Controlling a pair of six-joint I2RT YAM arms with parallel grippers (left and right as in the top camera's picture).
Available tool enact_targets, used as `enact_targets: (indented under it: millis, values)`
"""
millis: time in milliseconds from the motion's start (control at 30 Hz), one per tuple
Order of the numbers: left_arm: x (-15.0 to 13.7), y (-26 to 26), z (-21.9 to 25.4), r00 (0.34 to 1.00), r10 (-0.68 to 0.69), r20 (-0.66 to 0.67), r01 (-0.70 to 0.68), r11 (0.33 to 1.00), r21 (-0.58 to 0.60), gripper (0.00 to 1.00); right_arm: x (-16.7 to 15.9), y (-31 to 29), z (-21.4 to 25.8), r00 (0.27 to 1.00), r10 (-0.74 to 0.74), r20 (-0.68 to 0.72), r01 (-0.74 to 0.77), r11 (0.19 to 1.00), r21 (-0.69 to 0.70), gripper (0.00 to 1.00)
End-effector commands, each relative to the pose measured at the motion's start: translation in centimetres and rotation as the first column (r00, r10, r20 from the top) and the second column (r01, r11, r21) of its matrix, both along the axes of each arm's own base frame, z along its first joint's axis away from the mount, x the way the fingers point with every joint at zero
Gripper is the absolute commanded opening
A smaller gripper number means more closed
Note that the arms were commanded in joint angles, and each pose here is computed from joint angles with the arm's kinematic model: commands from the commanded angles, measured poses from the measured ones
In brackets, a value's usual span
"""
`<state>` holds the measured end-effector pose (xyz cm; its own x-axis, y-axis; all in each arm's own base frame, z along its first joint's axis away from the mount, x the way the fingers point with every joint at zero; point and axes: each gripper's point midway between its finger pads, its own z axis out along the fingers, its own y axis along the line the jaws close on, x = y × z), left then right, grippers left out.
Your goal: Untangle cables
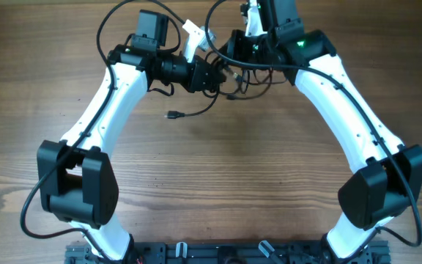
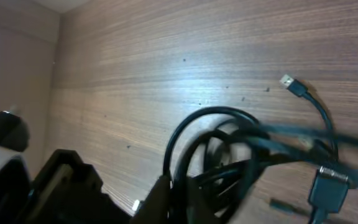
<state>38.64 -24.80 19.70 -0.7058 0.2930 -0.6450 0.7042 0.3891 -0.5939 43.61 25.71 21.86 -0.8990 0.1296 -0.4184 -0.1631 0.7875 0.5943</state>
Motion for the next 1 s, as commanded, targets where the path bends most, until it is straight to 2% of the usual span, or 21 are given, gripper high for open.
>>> enact_targets:
  millis: [0, 167, 333, 400, 467, 600, 700, 967]
  values:
    - [-0.8, -0.9, 1.9, 0.997, -0.059, 0.044, 0.062, 0.996, -0.067, 0.23, 0.2, 0.6, -1.7, 1.000, 0.015, -0.026, -0.015, 1.000, -0.020, 0.04]
    - [-0.8, -0.9, 1.9, 0.997, -0.059, 0.044, 0.062, 0.996, -0.067, 0.41, 0.3, 0.4, -1.6, 1.000, 0.013, -0.025, -0.013, 1.000, -0.021, 0.04]
    - [-0.6, -0.8, 1.7, 0.998, -0.049, 0.041, 0.051, 0.997, -0.054, 0.41, 0.4, -0.2, -1.3, 1.000, 0.006, -0.025, -0.006, 1.000, -0.011, 0.04]
    - [-0.6, -0.7, 1.6, 0.998, -0.044, 0.041, 0.046, 0.998, -0.047, 0.39, 0.1, -0.1, -0.7, 0.999, 0.036, -0.011, -0.036, 0.999, 0.000, 0.04]
    - [-0.2, -0.4, 1.1, 0.999, -0.020, 0.041, 0.021, 1.000, -0.017, 0.32, -0.1, -0.2, -0.3, 0.999, 0.036, -0.010, -0.036, 0.999, 0.001, 0.04]
    - [1.3, 0.8, -0.6, 0.993, 0.120, -0.016, -0.118, 0.988, 0.095, 0.16, -0.5, -0.7, 0.1, 0.999, 0.044, -0.009, -0.044, 0.999, -0.006, 0.04]
    - [1.4, 0.8, -0.7, 0.991, 0.129, -0.026, -0.126, 0.987, 0.098, 0.13, -1.1, -0.3, 0.8, 0.997, 0.076, -0.012, -0.076, 0.997, 0.030, 0.04]
    - [0.9, 0.1, -0.7, 0.993, 0.113, -0.028, -0.110, 0.989, 0.099, 0.13, -2.3, 0.8, 2.9, 0.990, 0.140, 0.007, -0.140, 0.984, 0.112, 0.04]
